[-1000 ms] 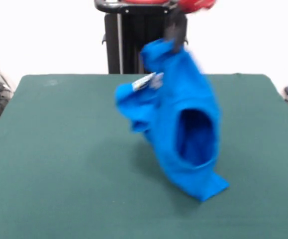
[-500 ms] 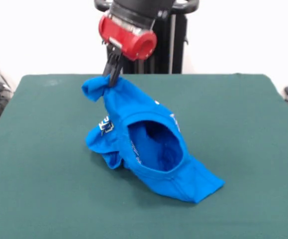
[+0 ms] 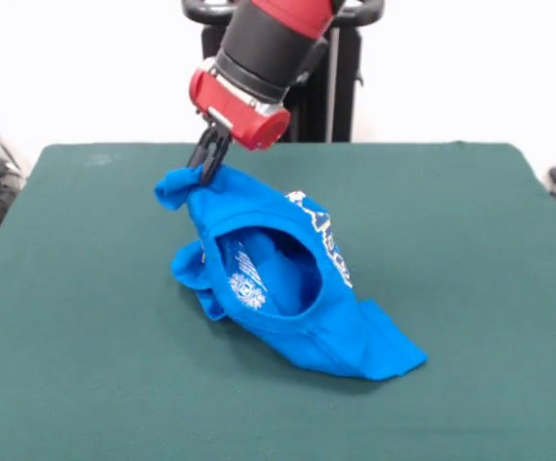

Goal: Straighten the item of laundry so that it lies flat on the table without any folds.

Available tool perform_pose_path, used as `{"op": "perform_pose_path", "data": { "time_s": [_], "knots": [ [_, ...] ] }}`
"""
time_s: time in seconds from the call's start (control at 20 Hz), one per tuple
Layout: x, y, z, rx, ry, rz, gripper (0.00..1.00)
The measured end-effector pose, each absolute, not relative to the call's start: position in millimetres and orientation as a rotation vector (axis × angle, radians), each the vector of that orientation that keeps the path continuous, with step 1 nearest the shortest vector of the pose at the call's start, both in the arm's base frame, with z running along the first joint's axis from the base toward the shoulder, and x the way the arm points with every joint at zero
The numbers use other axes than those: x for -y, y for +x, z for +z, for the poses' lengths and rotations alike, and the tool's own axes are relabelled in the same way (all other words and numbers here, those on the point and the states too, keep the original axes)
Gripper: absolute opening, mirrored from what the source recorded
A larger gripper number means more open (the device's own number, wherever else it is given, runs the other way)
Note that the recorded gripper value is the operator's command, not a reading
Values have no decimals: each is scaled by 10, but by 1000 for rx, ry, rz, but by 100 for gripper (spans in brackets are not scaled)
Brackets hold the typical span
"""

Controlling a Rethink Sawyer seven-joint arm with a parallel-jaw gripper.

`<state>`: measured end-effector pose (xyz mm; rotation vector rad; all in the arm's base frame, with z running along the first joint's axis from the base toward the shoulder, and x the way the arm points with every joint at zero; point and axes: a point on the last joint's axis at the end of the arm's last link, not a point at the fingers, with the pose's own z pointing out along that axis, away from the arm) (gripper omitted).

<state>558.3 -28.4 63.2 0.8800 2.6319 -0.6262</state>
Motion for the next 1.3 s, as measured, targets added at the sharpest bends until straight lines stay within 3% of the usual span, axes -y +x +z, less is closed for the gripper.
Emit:
{"op": "perform_pose_path", "data": {
  "time_s": [0.5, 0.85, 1.3],
  "knots": [
    [531, 5518, 667, -2571, 799, -712, 0],
    [885, 5870, 1183, -2445, 881, -661, 0],
    [865, 6470, 1526, -2331, 892, -575, 0]
  ]
}}
